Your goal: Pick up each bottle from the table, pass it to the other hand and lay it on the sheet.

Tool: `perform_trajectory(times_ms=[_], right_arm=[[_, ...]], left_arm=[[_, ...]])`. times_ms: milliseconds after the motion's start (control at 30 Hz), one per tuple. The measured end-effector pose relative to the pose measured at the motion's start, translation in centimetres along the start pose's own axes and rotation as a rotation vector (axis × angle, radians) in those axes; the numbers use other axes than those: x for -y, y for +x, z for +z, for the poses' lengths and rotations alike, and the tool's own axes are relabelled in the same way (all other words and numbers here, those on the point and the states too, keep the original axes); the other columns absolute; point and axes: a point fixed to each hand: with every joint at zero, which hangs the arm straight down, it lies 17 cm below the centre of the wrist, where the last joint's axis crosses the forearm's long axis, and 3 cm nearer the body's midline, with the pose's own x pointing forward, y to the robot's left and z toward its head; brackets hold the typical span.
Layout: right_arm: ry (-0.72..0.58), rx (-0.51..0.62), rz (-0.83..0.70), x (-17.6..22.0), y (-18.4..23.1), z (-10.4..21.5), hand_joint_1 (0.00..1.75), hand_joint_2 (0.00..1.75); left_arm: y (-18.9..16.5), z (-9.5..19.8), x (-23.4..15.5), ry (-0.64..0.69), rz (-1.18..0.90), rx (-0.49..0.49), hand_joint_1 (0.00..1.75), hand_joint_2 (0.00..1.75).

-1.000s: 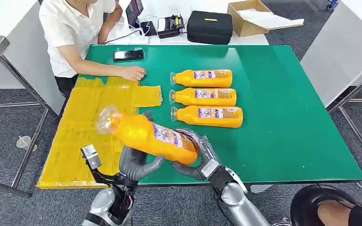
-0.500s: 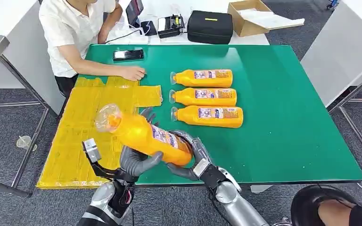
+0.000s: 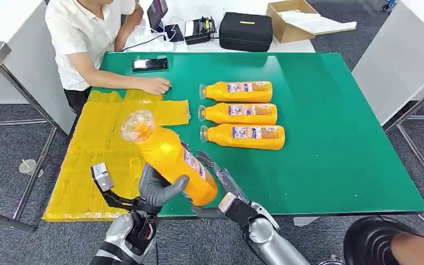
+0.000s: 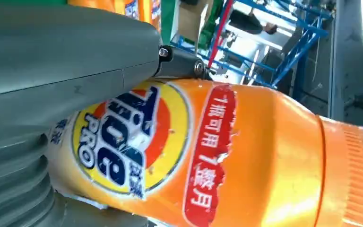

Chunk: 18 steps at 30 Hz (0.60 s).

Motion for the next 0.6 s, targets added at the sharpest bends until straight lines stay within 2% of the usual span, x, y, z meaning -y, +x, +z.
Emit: perform_trajectory(times_ms=[167,233,367,600], right_arm=[[-0.077,-0.030,0.077,0.9,-1.0,0.7,0.00,1.75],[-0.153,-0.046,0.114,2.0,-1.2,0.9,0.00,1.75],[-0.249,-0.086,0.066,3.3,-2.0,1.9,0.00,1.75],[-0.290,-0.102,0.052,3.9,-2.3,2.4,0.00,1.75]], left_arm=[[0.7,0.3,-0.8,0.047,-0.015,0.023,1.75,1.75],[1.2,0.5,-1.5,0.085,-0.039,0.040,1.75,1.75],[1.9,1.2,-2.7,0.141,-0.077,0.058,1.75,1.75],[2.6,1.6,-3.0,0.156,-0.085,0.074,1.75,1.75]])
